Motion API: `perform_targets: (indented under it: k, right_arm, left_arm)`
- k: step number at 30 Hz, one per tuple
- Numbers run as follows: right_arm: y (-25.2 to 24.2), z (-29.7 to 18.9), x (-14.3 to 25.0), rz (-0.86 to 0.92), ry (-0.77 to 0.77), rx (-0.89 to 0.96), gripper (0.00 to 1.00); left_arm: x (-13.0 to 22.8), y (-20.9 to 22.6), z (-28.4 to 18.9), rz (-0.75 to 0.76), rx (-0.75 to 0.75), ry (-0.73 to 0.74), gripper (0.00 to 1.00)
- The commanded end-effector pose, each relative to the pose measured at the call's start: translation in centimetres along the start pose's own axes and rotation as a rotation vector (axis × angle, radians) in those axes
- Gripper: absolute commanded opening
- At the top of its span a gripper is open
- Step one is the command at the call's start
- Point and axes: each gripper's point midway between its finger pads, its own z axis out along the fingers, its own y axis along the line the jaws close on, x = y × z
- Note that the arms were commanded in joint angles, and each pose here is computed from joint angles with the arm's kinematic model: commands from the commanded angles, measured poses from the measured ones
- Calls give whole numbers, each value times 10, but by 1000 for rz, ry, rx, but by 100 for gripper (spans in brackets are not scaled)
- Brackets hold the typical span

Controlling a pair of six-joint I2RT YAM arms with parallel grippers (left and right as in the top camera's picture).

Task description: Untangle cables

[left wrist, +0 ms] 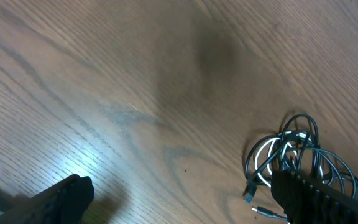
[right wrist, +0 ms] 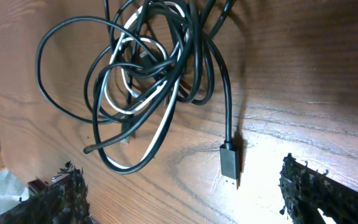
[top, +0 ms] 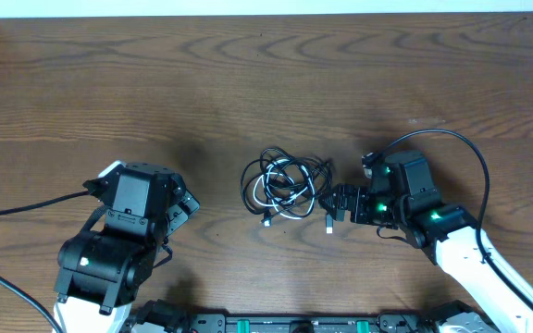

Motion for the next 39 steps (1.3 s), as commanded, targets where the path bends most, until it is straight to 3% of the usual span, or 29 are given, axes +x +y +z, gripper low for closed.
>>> perform_targets:
  k: [1, 34, 39]
  right_arm:
    - [0, 0, -5, -10, -21, 19, 96]
    - [-8, -1, 3, 20, 5, 58, 99]
    - [13, -1, -24, -45, -97, -30, 99]
  left_arm:
    - [2, 3, 3, 17, -17, 8, 98]
    - [2, 3, 3, 17, -17, 8, 98]
    - [2, 3, 3, 17, -17, 8, 98]
